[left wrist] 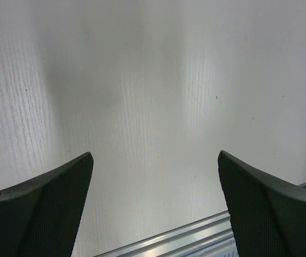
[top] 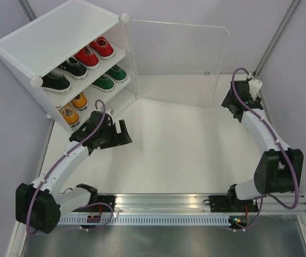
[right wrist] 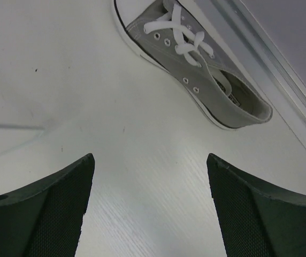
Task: Place and organize the shoes in the shoe cabinet
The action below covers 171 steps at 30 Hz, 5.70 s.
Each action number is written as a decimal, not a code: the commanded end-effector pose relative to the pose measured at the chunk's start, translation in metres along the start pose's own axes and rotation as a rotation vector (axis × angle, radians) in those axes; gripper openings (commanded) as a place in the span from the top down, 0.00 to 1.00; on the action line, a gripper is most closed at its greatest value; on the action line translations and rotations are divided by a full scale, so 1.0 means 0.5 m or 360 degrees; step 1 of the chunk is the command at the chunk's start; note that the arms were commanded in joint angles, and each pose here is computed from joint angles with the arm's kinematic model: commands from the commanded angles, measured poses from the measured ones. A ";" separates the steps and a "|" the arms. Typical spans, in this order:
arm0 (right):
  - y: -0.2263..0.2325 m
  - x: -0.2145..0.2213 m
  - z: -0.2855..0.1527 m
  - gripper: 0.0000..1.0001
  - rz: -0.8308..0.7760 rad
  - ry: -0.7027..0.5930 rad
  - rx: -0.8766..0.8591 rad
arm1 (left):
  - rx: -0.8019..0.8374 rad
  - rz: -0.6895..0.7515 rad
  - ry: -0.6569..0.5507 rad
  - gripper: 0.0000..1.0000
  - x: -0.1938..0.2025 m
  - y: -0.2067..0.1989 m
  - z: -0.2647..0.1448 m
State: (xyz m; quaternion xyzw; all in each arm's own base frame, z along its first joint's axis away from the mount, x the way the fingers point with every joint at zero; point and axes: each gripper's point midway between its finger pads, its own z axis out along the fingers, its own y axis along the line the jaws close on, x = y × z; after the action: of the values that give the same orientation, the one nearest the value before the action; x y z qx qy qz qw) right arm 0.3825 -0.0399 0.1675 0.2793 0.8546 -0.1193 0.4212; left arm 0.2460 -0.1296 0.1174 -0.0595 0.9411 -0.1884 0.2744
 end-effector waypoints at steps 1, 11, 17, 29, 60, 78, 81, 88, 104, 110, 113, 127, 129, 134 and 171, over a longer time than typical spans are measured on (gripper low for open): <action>0.020 -0.071 0.051 0.11 0.0067 -0.0044 -0.0040 | 0.0155 0.0240 -0.0038 0.00 -0.024 -0.038 -0.034; -0.071 -0.044 0.242 0.12 0.0220 0.0209 0.0039 | 0.0039 0.0281 -0.0127 0.01 -0.031 -0.004 -0.033; -0.096 0.017 0.287 0.13 0.0186 0.0339 0.0005 | 0.0017 0.0289 -0.0148 0.01 -0.036 0.001 -0.035; -0.067 0.080 0.316 0.20 0.0095 0.0458 -0.0245 | -0.0029 0.0278 -0.0167 0.02 -0.042 0.014 -0.035; 0.102 0.279 -0.137 0.99 -0.0094 0.0456 -0.0628 | -0.0193 0.0194 -0.0294 0.03 -0.073 0.053 -0.049; 0.724 0.435 -0.454 0.99 -0.1038 0.0197 -0.1797 | -0.0186 0.0055 -0.0291 0.02 -0.064 0.056 -0.035; 0.786 0.471 -0.438 0.97 -0.1064 0.0205 -0.1825 | -0.0238 0.0043 -0.0310 0.02 -0.066 0.068 -0.035; 0.805 0.498 -0.415 0.64 -0.1088 0.0218 -0.1792 | -0.0215 -0.0094 -0.0295 0.03 -0.056 0.060 -0.033; 0.407 0.286 -0.378 0.08 -0.0863 -0.0205 -0.1168 | -0.0331 -0.0438 -0.0190 0.10 -0.011 -0.034 0.051; 0.270 0.270 -0.344 0.03 -0.0660 -0.0249 -0.1104 | -0.0403 -0.0520 -0.0256 0.23 -0.048 -0.054 0.085; 0.237 0.270 -0.338 0.03 -0.0602 -0.0253 -0.1104 | -0.0444 -0.0572 -0.0299 0.29 -0.062 -0.051 0.094; 0.236 0.315 -0.331 0.03 -0.0638 -0.0173 -0.1180 | -0.0648 -0.0579 -0.0269 0.42 -0.048 -0.015 0.196; 0.238 0.323 -0.328 0.03 -0.0655 -0.0154 -0.1182 | -0.0672 -0.0600 -0.0261 0.46 -0.044 -0.011 0.208; 0.237 0.325 -0.328 0.03 -0.0658 -0.0154 -0.1184 | -0.0701 -0.0670 -0.0303 0.76 -0.053 -0.006 0.204; 0.238 0.353 -0.314 0.05 -0.0717 -0.0112 -0.1187 | -0.1325 -0.1132 -0.1024 0.98 -0.335 0.263 0.076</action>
State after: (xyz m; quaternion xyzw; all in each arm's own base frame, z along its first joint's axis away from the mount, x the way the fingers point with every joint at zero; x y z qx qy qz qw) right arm 0.2586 0.1885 0.1252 -0.0940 0.8697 0.0893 0.4762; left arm 0.3936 -0.0253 0.0838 -0.4399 0.8280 0.1197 0.3265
